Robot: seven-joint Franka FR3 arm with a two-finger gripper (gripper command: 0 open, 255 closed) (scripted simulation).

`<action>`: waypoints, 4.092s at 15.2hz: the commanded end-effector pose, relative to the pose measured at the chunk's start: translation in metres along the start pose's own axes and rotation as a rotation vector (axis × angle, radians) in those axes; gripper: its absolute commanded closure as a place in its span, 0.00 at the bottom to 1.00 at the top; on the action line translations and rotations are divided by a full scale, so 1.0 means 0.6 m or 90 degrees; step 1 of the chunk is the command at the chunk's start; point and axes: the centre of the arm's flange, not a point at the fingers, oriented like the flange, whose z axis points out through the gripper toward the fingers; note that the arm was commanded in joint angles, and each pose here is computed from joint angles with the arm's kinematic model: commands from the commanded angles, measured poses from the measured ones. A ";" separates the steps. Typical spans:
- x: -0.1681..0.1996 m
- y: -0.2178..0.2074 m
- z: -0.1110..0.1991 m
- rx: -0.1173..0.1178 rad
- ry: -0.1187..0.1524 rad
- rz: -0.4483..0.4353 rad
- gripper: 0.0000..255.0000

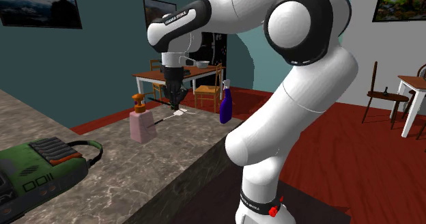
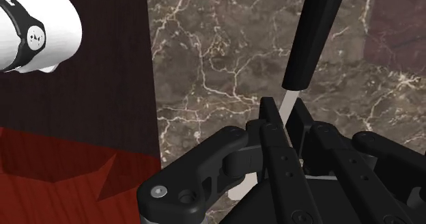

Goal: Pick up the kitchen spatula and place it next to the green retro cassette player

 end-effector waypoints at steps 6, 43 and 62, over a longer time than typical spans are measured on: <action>-0.155 0.029 0.010 0.000 0.000 0.001 1.00; -0.955 0.174 0.063 0.000 0.000 0.001 1.00; -1.129 0.207 0.162 0.000 0.000 0.001 1.00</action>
